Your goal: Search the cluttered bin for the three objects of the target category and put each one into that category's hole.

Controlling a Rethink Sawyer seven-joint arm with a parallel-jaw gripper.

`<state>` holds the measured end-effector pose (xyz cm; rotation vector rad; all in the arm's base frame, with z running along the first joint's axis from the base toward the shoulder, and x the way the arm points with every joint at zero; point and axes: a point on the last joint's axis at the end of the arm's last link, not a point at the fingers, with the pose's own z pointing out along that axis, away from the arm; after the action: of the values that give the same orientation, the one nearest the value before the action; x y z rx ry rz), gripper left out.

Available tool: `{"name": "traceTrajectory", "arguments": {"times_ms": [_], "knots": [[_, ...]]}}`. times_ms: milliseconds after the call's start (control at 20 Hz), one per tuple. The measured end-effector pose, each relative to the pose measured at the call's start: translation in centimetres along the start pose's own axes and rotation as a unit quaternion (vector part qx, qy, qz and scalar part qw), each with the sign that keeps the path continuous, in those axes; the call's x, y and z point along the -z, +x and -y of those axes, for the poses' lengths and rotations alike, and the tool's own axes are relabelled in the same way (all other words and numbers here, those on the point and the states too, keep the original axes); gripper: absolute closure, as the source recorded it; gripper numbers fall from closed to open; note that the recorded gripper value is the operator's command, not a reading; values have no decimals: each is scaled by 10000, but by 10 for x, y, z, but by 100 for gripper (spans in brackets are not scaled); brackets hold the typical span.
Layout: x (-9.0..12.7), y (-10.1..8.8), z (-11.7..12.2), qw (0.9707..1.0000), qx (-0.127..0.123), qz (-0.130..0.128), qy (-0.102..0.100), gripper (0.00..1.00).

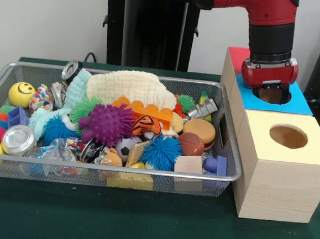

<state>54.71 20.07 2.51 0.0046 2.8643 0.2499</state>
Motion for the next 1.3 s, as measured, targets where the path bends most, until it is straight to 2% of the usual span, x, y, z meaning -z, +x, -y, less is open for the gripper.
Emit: {"name": "traceTrajectory", "arguments": {"times_ms": [250,450,600,800,1000,1150,1300], "knots": [[2,-1,0,10000,7,-4,4,0],[13,-3,-1,9999,20,-98,42,0],[44,-10,-3,9988,-3,-460,175,0],[75,-17,-8,9961,4,-823,323,0],[109,-12,-13,9896,83,-1322,556,0],[122,-14,-13,9882,92,-1406,607,0],[130,-19,-14,9894,96,-1306,620,0]]}}
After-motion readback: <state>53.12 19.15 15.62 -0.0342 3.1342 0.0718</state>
